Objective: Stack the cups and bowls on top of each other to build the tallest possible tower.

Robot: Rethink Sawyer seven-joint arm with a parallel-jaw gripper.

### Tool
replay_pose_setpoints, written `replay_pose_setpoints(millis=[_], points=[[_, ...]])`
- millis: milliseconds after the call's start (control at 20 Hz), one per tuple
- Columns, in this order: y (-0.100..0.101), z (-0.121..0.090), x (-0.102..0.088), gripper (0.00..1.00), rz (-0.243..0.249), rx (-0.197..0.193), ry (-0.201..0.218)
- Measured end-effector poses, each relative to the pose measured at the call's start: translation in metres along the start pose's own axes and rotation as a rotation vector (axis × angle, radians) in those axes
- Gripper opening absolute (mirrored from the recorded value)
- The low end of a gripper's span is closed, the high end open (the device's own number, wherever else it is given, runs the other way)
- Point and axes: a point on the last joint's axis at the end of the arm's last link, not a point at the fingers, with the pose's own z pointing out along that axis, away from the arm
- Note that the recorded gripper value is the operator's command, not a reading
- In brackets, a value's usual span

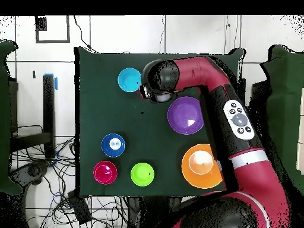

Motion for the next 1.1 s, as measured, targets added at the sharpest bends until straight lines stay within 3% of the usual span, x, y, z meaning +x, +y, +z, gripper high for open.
replay_pose_setpoints(millis=[300,750,1100], points=[[-0.027,-0.01,0.002,1.0,-0.039,0.006,0.023],[-0.07,-0.026,-0.007,1.0,-0.04,0.027,-0.02],[-0.097,-0.03,0.0,1.0,-0.04,0.033,-0.03]])
